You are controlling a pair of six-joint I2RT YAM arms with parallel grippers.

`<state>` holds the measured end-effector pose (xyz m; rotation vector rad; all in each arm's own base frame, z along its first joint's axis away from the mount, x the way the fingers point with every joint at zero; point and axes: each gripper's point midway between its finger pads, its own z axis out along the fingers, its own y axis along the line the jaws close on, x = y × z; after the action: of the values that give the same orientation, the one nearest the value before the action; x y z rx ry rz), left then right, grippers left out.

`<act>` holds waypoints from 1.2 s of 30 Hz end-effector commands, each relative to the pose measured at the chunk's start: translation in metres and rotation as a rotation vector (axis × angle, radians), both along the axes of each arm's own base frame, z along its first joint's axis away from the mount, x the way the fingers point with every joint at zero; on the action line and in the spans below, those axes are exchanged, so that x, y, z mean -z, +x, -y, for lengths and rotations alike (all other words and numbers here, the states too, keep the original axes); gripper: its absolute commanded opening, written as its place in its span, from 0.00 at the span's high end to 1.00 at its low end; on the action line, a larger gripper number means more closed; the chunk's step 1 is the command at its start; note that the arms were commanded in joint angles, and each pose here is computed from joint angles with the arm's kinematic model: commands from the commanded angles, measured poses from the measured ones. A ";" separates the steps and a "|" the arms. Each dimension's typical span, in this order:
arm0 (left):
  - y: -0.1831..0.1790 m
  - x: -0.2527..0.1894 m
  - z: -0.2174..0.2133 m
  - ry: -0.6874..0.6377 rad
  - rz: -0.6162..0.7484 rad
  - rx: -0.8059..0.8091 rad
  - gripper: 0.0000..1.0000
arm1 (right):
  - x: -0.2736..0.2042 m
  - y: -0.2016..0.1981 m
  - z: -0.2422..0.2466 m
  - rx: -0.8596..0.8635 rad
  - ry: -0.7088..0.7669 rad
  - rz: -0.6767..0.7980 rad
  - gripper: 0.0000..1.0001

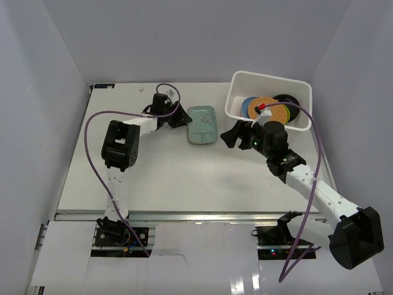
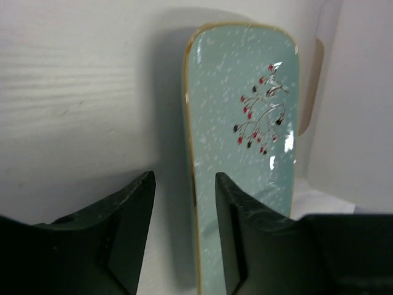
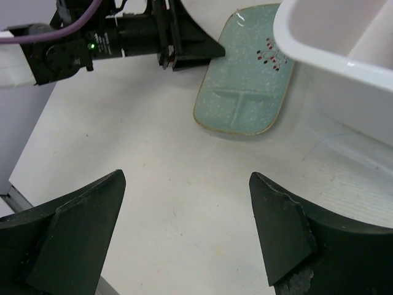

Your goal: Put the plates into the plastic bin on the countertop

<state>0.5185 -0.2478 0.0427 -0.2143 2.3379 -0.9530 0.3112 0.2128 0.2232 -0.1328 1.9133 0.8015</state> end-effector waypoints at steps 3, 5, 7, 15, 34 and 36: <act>-0.010 0.032 0.019 0.067 -0.069 0.059 0.56 | -0.005 -0.012 -0.010 -0.031 0.045 0.035 0.12; -0.009 0.036 0.020 0.081 -0.072 0.049 0.79 | -0.004 -0.014 -0.011 -0.036 0.042 0.031 0.12; -0.011 0.040 0.017 0.091 -0.088 0.030 1.00 | -0.005 -0.016 -0.009 -0.035 0.035 0.037 0.12; -0.054 -0.019 -0.022 -0.015 -0.031 -0.021 1.00 | 0.000 -0.035 -0.014 -0.106 0.028 0.015 0.00; -0.236 -0.158 -0.025 -0.273 0.132 0.230 1.00 | 0.047 -0.086 -0.100 -0.359 0.085 -0.192 0.05; -0.244 -0.169 -0.027 -0.271 0.161 0.244 1.00 | 0.047 -0.084 -0.101 -0.333 0.097 -0.201 0.00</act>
<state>0.2923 -0.2145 0.1695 -0.0745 2.2181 -1.2553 0.2202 0.3022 0.1508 -0.3726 2.1612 1.0947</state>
